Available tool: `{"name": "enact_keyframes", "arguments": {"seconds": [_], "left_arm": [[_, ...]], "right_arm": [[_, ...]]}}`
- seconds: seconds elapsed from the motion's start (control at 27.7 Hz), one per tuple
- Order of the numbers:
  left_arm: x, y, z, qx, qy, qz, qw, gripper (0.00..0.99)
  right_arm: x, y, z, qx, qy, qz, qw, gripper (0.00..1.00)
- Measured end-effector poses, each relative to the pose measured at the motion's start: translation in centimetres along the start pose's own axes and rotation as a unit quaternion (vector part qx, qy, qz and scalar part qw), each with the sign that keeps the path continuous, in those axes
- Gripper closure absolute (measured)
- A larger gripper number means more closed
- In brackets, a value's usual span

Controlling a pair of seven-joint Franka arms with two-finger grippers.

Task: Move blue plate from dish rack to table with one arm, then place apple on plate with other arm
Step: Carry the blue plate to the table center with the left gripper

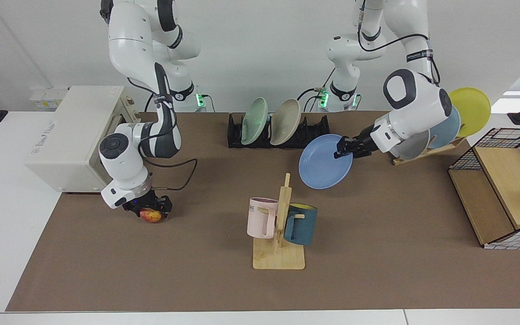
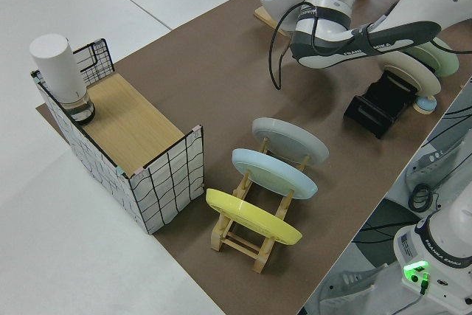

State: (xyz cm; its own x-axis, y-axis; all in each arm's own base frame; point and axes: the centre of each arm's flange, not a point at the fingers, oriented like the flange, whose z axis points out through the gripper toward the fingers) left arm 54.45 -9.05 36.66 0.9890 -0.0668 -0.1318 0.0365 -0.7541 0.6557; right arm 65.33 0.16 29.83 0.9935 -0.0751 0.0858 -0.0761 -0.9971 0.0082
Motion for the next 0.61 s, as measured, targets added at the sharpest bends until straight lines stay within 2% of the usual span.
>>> {"name": "enact_keyframes", "arguments": {"seconds": [0.11, 0.4, 0.61], "left_arm": [[0.2, 1.0, 1.5, -0.007, 0.001, 0.004, 1.000, 0.841], [-0.1, 4.1, 6.3, 0.008, 0.009, 0.023, 1.000, 0.841], [-0.7, 6.9, 9.5, 0.025, 0.021, 0.018, 0.999, 0.841]], "right_arm": [[0.0, 0.0, 0.0, 0.000, -0.004, 0.000, 1.000, 0.21], [0.3, -0.6, -1.2, -0.001, -0.036, -0.003, 0.999, 0.21], [0.8, -2.1, -2.8, 0.000, -0.040, -0.001, 0.999, 0.21]]}}
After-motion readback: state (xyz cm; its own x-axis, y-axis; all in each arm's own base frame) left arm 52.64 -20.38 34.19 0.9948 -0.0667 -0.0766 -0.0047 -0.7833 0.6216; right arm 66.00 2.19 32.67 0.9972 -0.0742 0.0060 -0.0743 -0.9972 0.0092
